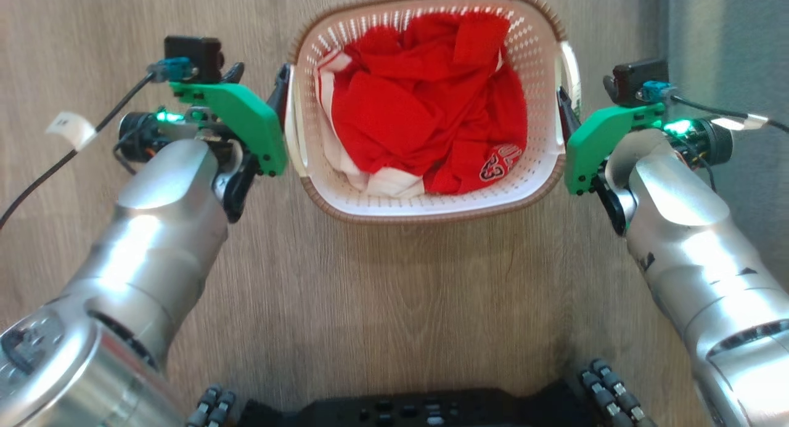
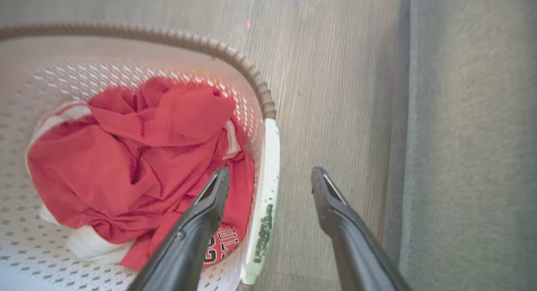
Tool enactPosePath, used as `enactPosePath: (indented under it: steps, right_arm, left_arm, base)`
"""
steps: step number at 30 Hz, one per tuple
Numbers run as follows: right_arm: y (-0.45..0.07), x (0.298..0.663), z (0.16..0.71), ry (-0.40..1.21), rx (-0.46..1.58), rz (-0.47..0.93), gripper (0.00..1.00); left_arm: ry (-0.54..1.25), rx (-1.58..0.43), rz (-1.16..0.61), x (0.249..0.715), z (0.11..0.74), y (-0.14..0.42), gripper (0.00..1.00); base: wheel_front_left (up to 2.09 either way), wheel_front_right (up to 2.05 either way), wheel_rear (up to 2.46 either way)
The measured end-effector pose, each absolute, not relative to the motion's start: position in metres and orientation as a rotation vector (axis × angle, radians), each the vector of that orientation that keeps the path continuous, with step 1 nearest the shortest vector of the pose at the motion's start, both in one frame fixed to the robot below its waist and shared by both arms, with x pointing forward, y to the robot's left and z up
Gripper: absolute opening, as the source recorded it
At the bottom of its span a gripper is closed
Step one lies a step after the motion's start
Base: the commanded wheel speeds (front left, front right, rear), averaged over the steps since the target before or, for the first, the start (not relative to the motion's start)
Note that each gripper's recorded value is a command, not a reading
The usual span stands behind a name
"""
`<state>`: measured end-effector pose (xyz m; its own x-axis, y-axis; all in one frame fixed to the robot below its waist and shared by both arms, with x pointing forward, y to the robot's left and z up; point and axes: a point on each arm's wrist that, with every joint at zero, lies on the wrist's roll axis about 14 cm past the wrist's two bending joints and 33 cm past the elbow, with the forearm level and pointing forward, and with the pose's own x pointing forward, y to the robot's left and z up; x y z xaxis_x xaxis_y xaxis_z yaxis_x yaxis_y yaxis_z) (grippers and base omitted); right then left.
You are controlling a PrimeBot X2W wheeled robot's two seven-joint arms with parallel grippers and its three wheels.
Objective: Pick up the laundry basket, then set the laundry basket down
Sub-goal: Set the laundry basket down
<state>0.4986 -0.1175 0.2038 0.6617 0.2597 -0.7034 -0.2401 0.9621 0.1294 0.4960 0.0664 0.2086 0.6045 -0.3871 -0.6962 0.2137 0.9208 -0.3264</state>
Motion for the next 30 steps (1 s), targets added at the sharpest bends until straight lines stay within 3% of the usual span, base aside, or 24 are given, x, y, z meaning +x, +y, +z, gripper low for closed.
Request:
enactPosePath:
  steps: [6, 30]
  right_arm:
    - [-0.112, 0.522, 0.265, 0.616, 0.055, 0.277, 1.00]
    - [-0.145, 0.510, 0.429, 0.145, 0.099, 0.166, 1.00]
  left_arm:
    - [0.716, -0.214, -0.308, 0.516, 0.259, 0.079, 1.00]
    - [0.128, -0.144, -0.244, 0.505, 0.438, 0.100, 1.00]
  base:
    - [0.00, 0.00, 0.00]
    - [0.00, 0.00, 0.00]
